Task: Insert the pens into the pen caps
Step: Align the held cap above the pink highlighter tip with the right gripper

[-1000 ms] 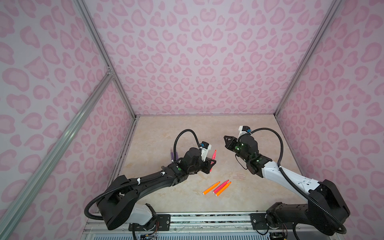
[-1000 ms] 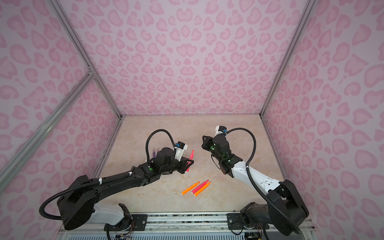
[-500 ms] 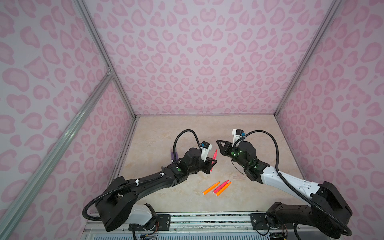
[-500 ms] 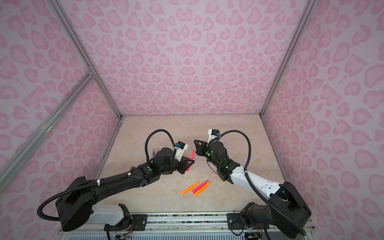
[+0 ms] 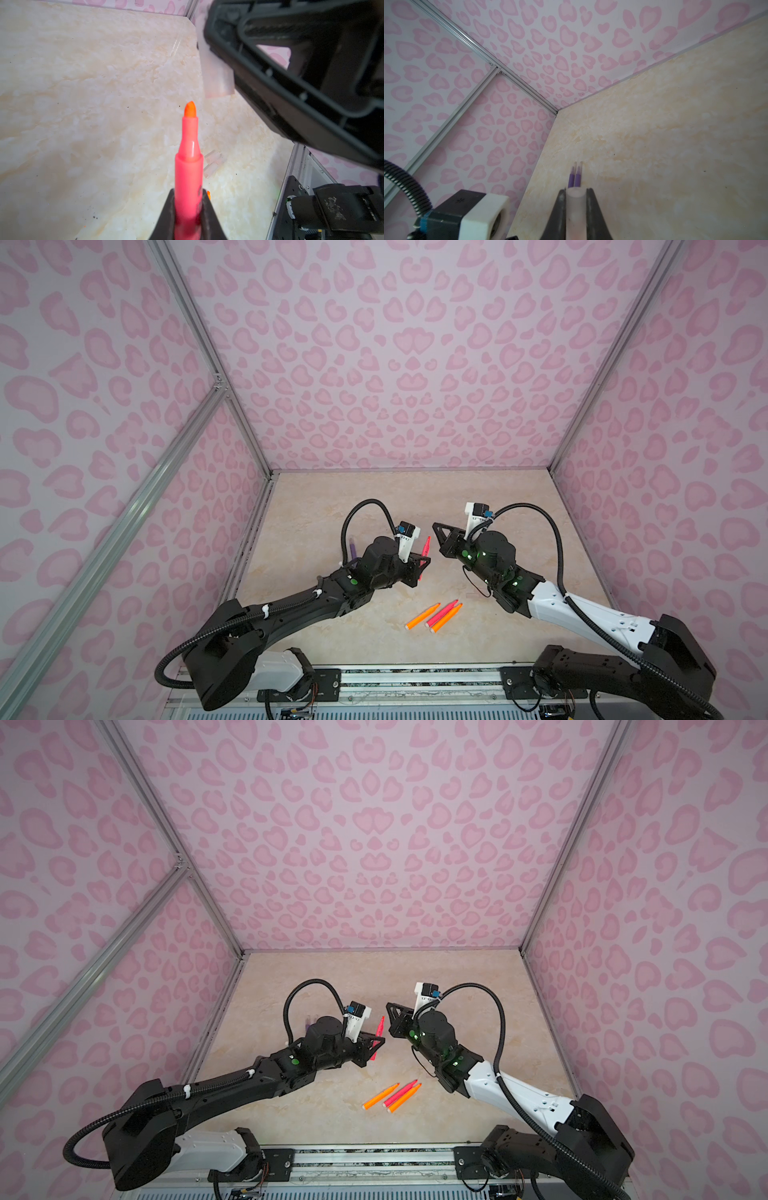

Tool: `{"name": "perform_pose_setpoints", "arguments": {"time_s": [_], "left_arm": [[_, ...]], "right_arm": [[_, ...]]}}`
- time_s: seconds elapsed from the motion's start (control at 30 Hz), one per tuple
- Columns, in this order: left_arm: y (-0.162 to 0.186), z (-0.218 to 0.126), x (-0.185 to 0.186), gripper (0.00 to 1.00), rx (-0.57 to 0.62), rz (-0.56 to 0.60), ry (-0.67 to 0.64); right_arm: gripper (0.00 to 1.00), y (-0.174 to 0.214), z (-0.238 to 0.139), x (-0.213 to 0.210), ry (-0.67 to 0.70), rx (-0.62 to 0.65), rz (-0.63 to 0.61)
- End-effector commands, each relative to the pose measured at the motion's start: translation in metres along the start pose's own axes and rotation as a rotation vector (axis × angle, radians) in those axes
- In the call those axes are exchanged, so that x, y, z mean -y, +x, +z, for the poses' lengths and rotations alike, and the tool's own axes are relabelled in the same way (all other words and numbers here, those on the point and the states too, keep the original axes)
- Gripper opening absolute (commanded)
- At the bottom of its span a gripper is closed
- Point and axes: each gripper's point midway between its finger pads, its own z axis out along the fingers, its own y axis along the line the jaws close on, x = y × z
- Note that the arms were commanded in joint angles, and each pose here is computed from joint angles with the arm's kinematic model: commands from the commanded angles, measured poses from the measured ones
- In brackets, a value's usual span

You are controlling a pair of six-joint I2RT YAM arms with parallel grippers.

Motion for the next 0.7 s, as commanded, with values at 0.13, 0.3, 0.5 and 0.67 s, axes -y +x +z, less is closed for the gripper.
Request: {"name": "perform_pose_setpoints", "arguments": {"time_s": [0.13, 0.3, 0.5, 0.67], "left_arm": [[-0.003, 0.002, 0.003, 0.03, 0.010, 0.007, 0.015], [-0.002, 0.003, 0.003, 0.03, 0.007, 0.009, 0.016], [-0.002, 0.003, 0.002, 0.03, 0.007, 0.008, 0.013], [-0.002, 0.003, 0.002, 0.03, 0.005, 0.008, 0.011]], "right_arm": [[0.00, 0.005, 0.006, -0.004, 0.007, -0.009, -0.026], [0.00, 0.008, 0.007, -0.005, 0.017, -0.008, -0.041], [0.00, 0.009, 0.013, -0.003, 0.031, -0.014, -0.045], [0.00, 0.010, 0.015, 0.000, 0.048, -0.015, -0.049]]}}
